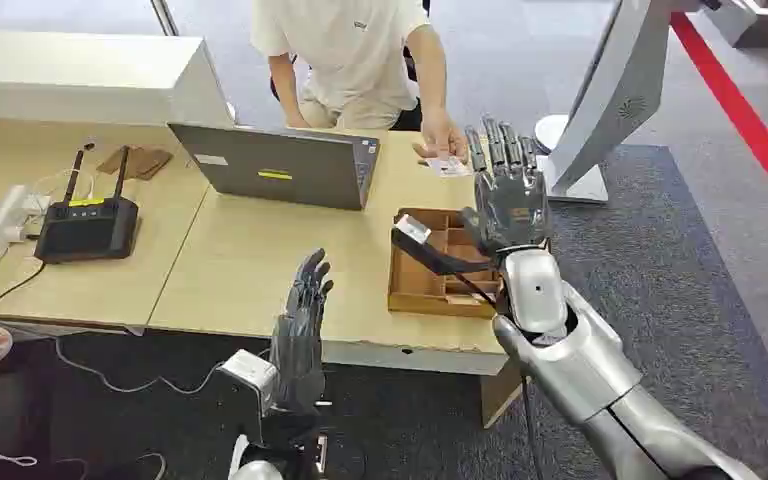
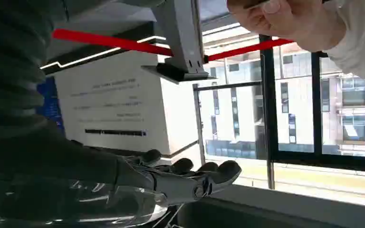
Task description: Pass the card to the sensor for recognition and then transmit it.
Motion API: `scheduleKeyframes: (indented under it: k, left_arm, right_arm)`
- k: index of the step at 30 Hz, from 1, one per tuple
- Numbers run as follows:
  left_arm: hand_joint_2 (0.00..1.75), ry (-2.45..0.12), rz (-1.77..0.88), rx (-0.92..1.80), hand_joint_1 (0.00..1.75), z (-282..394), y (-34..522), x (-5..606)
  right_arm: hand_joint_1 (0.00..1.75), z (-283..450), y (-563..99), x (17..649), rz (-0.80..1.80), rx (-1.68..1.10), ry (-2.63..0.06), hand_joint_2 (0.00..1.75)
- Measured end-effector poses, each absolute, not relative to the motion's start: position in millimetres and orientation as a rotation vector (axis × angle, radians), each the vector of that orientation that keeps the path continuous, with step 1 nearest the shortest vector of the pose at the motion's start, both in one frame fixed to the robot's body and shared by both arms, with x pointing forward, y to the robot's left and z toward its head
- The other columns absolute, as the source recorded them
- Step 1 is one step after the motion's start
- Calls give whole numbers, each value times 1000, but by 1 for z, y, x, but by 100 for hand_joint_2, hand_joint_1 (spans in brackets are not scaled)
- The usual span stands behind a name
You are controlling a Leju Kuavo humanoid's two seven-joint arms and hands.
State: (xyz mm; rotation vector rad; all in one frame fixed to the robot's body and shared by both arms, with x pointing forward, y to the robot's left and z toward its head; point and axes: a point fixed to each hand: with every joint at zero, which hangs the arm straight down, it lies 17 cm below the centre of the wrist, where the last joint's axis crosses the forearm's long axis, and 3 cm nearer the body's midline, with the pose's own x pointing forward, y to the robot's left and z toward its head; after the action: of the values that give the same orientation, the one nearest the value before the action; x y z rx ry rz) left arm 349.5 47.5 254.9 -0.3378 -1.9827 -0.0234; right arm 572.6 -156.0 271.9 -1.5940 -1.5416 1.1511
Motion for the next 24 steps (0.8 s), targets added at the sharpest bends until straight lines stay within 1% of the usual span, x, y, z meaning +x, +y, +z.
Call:
scheduleKeyframes:
  k: [10, 16, 17, 18, 19, 20, 22, 23, 24]
  left_arm:
    - [0, -1982, -68, -357, 0, 250, 34, 347]
    - [0, -1983, -77, -368, 0, 250, 31, 346]
    - [0, -1985, -78, -369, 0, 250, 30, 346]
    - [0, -1986, -79, -370, 0, 250, 30, 346]
    - [0, -1987, -79, -372, 0, 250, 30, 346]
    - [0, -1988, -81, -374, 0, 250, 29, 345]
    - [0, -1991, -82, -376, 0, 251, 28, 345]
    - [0, -1992, -82, -376, 0, 251, 28, 345]
    - [0, -1992, -83, -377, 0, 251, 28, 345]
  right_arm:
    - [0, 247, -180, 585, 1186, -1602, -1419, 175]
    - [0, 243, -186, 587, 1185, -1599, -1392, 175]
    - [7, 243, -187, 588, 1184, -1597, -1390, 175]
    - [99, 242, -188, 588, 1183, -1594, -1387, 175]
    - [99, 241, -188, 588, 1181, -1589, -1387, 175]
    - [154, 241, -189, 588, 1178, -1586, -1387, 175]
    - [154, 239, -190, 589, 1175, -1582, -1385, 175]
    - [162, 239, -190, 589, 1173, -1580, -1385, 175]
    - [175, 238, -191, 589, 1173, -1578, -1384, 175]
